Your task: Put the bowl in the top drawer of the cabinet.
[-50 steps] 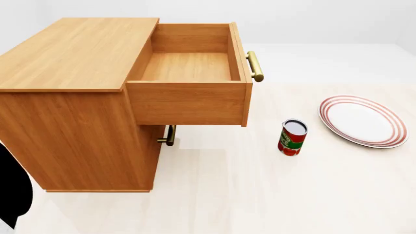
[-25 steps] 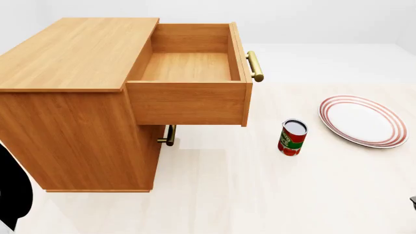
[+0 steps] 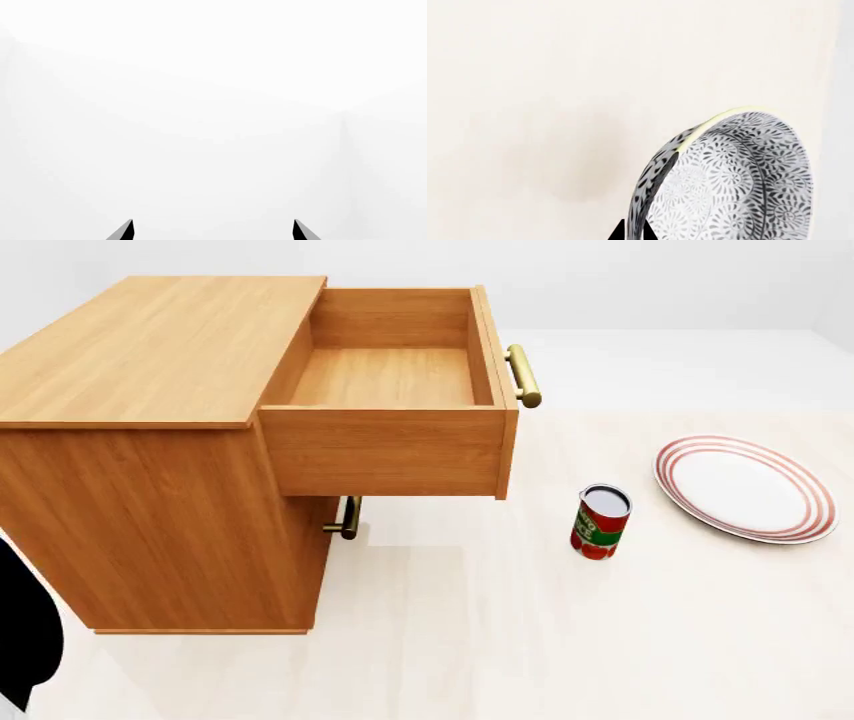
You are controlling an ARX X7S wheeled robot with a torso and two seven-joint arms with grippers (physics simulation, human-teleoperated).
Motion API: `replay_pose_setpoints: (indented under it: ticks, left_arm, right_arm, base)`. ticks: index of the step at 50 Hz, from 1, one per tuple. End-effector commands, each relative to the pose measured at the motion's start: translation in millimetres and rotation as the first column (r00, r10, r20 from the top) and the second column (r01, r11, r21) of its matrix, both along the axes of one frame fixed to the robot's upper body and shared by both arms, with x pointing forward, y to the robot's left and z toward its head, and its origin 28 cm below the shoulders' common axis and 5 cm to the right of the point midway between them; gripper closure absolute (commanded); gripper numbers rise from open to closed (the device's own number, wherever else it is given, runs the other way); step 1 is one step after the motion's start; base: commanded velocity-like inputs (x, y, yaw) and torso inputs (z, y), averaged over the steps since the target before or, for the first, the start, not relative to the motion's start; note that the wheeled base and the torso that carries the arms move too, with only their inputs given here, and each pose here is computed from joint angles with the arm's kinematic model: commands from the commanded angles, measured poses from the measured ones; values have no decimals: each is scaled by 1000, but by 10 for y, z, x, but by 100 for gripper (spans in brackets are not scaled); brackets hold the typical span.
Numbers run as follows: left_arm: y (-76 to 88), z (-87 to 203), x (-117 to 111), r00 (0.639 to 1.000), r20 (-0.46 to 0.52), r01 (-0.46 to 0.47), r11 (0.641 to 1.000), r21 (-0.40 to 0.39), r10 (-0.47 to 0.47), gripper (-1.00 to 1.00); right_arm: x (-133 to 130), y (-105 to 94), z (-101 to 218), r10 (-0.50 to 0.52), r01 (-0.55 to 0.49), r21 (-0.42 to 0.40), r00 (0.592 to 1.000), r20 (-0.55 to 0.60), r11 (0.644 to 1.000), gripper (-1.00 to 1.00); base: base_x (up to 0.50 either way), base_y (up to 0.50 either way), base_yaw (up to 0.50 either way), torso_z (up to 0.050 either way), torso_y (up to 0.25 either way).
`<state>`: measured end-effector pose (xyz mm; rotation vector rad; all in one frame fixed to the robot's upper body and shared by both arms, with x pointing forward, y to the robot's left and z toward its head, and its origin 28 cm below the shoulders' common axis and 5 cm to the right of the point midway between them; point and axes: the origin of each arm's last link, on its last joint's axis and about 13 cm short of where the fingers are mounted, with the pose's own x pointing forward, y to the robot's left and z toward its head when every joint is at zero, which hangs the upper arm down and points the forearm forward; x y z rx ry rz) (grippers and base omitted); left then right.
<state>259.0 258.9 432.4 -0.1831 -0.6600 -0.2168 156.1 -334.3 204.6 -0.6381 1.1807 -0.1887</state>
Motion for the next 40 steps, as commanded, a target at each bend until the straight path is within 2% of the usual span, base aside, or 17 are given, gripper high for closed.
replay_pose_setpoints:
  ticks: [1, 4, 8, 10, 13, 17, 18, 25, 32, 37, 40]
  left_arm:
    - [5, -2, -9, 1000, 6, 4, 1000, -5, -4, -100]
    - [11, 0, -13, 1000, 9, 4, 1000, -8, -4, -100]
    - [20, 1, -22, 1000, 13, 4, 1000, -9, -4, -100]
    - [27, 5, -27, 1000, 15, 2, 1000, -10, -2, -100]
    - [33, 7, -32, 1000, 18, 2, 1000, -13, -2, -100]
    - [40, 5, -35, 1000, 19, 4, 1000, -14, -3, -100]
    - [41, 7, -33, 1000, 19, 3, 1000, -14, -3, -100]
    - [37, 40, -40, 1000, 24, 7, 1000, -8, -6, -100]
    - [26, 55, -59, 999, 31, 13, 1000, -6, -13, -100]
    - [18, 82, -81, 999, 38, 17, 1000, 0, -17, -100]
    - [10, 104, -98, 999, 44, 19, 1000, 3, -19, -100]
  right_arm:
    - [-68, 36, 609, 71, -64, -82, 993, 90, 995, 100]
    - [-83, 55, 846, 139, -129, -95, 985, 105, 987, 100]
    - [-73, 92, 1163, 295, -282, -114, 948, 118, 953, 100]
    - [-40, 125, 1294, 366, -350, -127, 922, 127, 928, 100]
    - [178, 267, 1507, 477, -455, -159, 868, 142, 876, 100]
    - [403, 418, 1710, 566, -540, -186, 813, 138, 821, 100]
    - [452, 451, 1765, 597, -571, -192, 793, 122, 798, 100]
    - [678, 616, 2145, 707, -679, -210, 699, 107, 703, 100]
    - [806, 660, 2427, 791, -765, -208, 601, 110, 610, 100]
    - [864, 628, 2611, 817, -788, -215, 564, 122, 577, 100]
    - [878, 619, 2749, 843, -811, -233, 520, 134, 537, 100]
  base:
    - [0, 0, 0, 0, 0]
    - [0, 0, 0, 0, 0]
    - [0, 0, 0, 0, 0]
    - [0, 0, 0, 0, 0]
    - [0, 0, 0, 0, 0]
    - [0, 0, 0, 0, 2]
    - [0, 0, 0, 0, 0]
    - [0, 0, 0, 0, 0]
    - [0, 0, 0, 0, 0]
    - [0, 0, 0, 0, 0]
    - [0, 0, 0, 0, 3]
